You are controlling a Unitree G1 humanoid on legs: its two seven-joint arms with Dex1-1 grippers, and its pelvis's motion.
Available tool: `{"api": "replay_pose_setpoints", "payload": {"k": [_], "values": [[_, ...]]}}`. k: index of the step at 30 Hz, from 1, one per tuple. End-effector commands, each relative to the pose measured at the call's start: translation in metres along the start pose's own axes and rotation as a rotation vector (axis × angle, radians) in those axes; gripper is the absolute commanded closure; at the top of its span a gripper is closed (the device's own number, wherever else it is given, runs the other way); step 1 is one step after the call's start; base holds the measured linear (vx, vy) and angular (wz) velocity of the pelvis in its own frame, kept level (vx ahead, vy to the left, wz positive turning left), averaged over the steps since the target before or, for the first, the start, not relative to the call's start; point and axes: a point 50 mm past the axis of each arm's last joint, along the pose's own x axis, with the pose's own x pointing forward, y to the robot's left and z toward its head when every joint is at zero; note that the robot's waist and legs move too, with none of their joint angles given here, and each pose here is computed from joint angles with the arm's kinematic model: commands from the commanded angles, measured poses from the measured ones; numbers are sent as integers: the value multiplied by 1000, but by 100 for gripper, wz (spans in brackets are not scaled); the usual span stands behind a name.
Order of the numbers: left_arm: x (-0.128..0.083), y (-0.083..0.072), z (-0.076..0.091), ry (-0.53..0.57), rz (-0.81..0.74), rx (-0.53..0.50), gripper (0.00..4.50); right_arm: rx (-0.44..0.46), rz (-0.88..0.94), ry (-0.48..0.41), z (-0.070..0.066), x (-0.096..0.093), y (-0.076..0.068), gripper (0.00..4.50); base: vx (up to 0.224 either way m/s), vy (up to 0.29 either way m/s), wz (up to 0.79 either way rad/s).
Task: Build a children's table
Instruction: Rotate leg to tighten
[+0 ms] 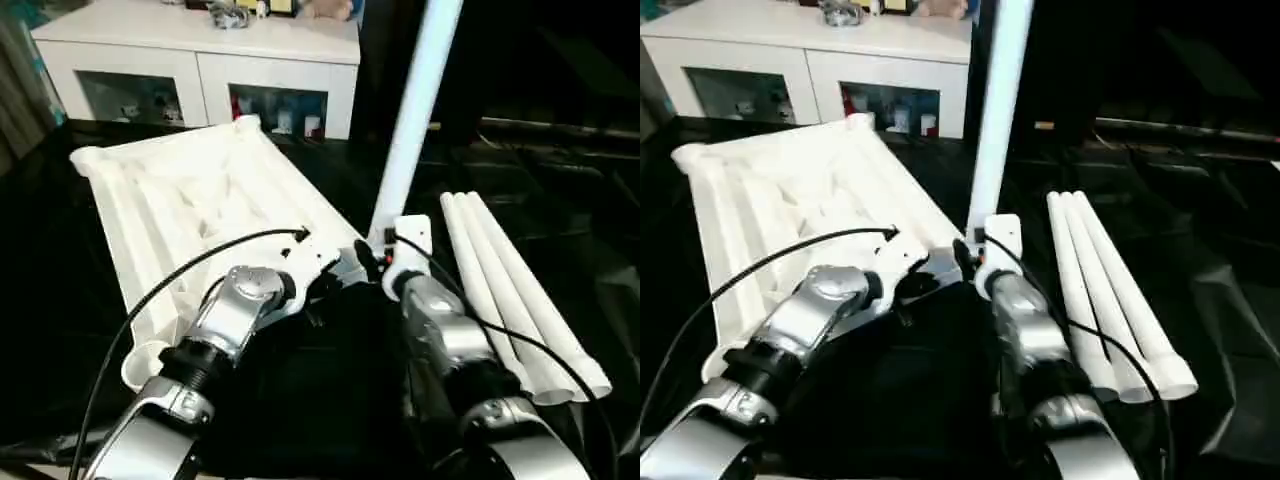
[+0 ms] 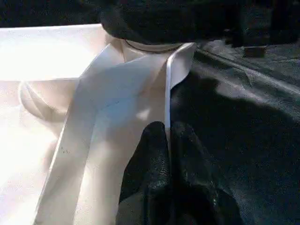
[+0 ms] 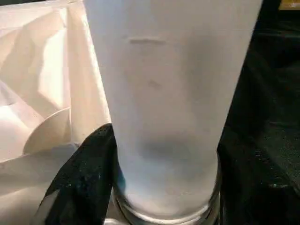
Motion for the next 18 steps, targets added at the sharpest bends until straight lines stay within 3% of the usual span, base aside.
{"api": "replay_pose_setpoints", "payload": {"k": [1, 2, 6, 10, 14, 18], "values": [[-1, -3, -4, -14, -17, -21, 450, -3, 18, 78, -20, -3, 2, 144, 0, 0, 0], [-1, -2, -5, -12, -16, -19, 450, -5, 22, 66, -18, -3, 1, 107, 0, 0, 0], [-9, 3, -11, -7, -28, 4, 450, 1, 74, 17, -10, -3, -3, 76, 0, 0, 0], [-20, 11, -18, -3, -47, 19, 450, -9, 237, -18, 1, -11, -11, 60, 0, 0, 0], [-33, 14, -22, -21, -131, 63, 450, -113, 470, -18, 8, -32, -22, 60, 0, 0, 0], [-44, 7, -20, -60, -270, 90, 450, -224, 648, 26, 9, -50, -29, 60, 0, 0, 0]]}}
